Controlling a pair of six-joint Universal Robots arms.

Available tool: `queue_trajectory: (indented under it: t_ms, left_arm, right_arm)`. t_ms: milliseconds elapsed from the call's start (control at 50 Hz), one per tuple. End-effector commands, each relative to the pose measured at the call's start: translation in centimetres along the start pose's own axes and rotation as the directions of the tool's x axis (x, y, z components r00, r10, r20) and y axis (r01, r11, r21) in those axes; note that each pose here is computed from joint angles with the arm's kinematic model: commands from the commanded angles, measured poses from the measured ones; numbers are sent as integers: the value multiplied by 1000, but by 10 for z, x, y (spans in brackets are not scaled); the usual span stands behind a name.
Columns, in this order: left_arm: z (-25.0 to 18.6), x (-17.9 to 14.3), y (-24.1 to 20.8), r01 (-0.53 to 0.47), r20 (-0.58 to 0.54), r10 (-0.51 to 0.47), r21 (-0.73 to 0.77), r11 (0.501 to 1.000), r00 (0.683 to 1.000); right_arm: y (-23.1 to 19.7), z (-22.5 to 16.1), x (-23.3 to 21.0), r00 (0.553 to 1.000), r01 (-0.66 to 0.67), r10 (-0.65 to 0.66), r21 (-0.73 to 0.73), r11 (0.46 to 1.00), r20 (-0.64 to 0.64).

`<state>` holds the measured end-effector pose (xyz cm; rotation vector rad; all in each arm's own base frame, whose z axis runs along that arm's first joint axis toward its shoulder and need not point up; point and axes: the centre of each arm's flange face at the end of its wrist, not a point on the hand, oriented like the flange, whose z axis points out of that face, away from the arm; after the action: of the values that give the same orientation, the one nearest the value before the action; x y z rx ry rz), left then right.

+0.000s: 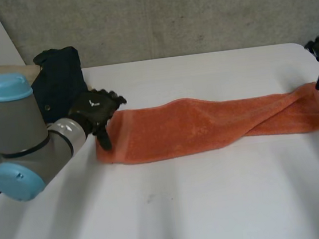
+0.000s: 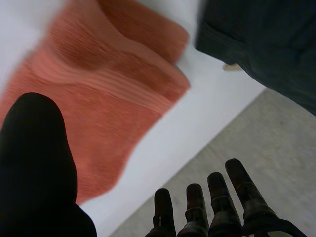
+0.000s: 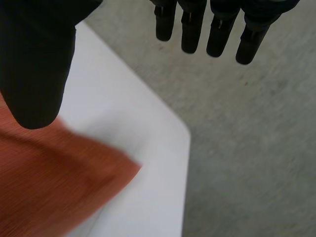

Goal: Fold the laundry.

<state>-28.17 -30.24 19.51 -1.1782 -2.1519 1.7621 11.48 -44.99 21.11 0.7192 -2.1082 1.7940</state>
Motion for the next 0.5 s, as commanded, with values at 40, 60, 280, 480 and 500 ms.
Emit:
queue_trajectory:
  t_ms: [40, 60, 280, 480, 500]
  left_arm:
    - [-18, 13, 14, 0, -29, -2, -55, 998, 1000]
    - [-19, 13, 14, 1, -23, -3, -46, 999, 1000]
    - [-17, 9, 7, -3, 11, 3, 7, 1000, 1000]
    - [-18, 9, 3, 21, 29, -22, 15, 1000, 999]
    - [-19, 9, 3, 23, 29, -23, 16, 1000, 999]
  right_arm:
    - [38, -47, -9, 985, -12, 64, -310, 951, 159]
    - [46, -48, -9, 984, -15, 71, -325, 945, 161]
    - [85, -19, -21, 994, -20, 40, -183, 983, 106]
    - [94, -3, 9, 999, -35, 30, -145, 989, -34]
    - [96, -3, 16, 998, -44, 35, -149, 988, -59]
